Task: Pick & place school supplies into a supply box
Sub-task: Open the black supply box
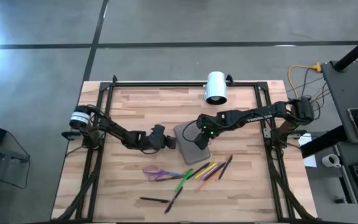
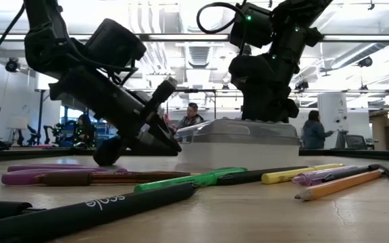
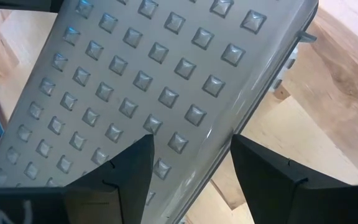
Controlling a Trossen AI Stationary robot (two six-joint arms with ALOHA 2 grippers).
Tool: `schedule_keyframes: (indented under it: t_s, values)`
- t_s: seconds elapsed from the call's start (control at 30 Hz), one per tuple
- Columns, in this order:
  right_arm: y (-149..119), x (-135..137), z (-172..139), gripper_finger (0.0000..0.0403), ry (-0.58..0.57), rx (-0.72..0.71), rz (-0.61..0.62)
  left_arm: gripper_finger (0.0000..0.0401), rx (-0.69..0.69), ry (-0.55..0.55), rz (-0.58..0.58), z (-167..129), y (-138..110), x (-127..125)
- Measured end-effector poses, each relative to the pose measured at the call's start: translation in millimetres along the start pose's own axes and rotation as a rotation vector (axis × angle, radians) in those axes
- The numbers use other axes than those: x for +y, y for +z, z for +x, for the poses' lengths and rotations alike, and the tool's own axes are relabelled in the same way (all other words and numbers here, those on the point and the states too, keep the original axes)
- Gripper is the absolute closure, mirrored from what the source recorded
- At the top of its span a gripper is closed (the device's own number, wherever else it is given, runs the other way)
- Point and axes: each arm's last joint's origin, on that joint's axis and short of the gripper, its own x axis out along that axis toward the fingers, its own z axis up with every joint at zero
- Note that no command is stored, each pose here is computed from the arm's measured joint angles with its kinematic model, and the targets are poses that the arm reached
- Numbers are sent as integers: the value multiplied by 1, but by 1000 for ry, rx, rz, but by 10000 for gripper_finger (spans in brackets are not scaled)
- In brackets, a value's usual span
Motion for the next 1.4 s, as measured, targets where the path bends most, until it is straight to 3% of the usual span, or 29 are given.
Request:
schedule_keyframes:
  t_s: [0.5,0.7,0.83,1.1,1.4]
  values:
    - [1,-4,2,197,-20,13,10,378,131,-117,82,-3,-8,-9]
    - [5,-5,2,198,-52,-53,32,378,263,-269,73,-6,-11,-21]
    - [5,-6,3,198,-69,-60,33,378,238,-355,44,-10,-7,-27]
    - [3,-5,3,197,-63,-52,35,378,222,-346,48,-8,-4,-26]
    - [1,-3,2,197,-86,-61,23,378,126,-416,36,-8,5,-32]
